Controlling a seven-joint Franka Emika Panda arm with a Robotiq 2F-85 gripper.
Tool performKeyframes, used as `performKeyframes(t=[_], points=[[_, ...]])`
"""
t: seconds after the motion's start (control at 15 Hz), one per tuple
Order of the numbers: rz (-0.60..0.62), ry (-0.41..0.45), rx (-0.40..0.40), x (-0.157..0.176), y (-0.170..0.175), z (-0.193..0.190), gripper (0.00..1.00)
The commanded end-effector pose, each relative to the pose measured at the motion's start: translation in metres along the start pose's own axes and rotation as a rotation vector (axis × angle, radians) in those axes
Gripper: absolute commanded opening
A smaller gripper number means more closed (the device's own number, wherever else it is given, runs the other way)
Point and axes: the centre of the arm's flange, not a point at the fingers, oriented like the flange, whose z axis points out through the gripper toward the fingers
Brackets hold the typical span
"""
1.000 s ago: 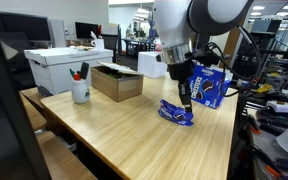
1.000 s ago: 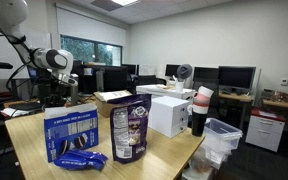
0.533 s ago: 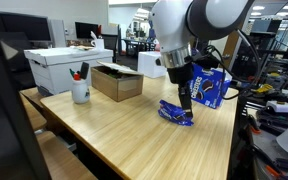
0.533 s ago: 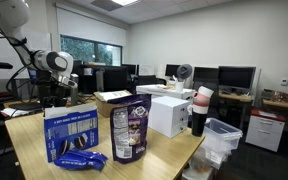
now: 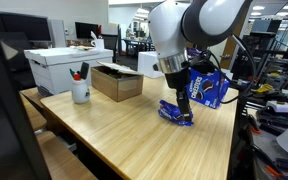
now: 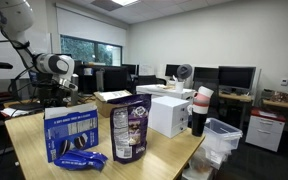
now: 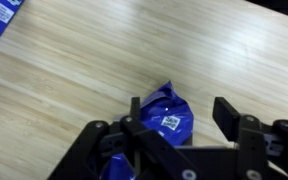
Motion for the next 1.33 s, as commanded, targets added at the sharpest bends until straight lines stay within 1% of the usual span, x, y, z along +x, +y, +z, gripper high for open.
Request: performKeyframes(t=[0.0,0.2,0.27,0.33,0.4,0.53,0.67,1.0,1.27], points=[[-0.025,-0.007,-0.02,0.002,-0.001,-0.004,0.45],[-0.025,0.001,-0.024,0.001,-0.001,-0.008,0.29],[-0.024,0.004,-0.025,0.0,-0.001,-0.009,0.21],[-0.024,0.006,-0.026,-0.001,0.0,-0.011,0.17],[-0.022,0.01,-0.026,-0.002,0.0,-0.012,0.1],[-0.021,0.016,-0.026,-0.004,0.0,-0.016,0.06],[-0.019,0.031,-0.033,-0.009,0.001,-0.023,0.03],[0.007,0.085,-0.042,-0.039,0.017,-0.052,0.05],[0.046,0.148,-0.058,-0.068,0.028,-0.079,0.06]])
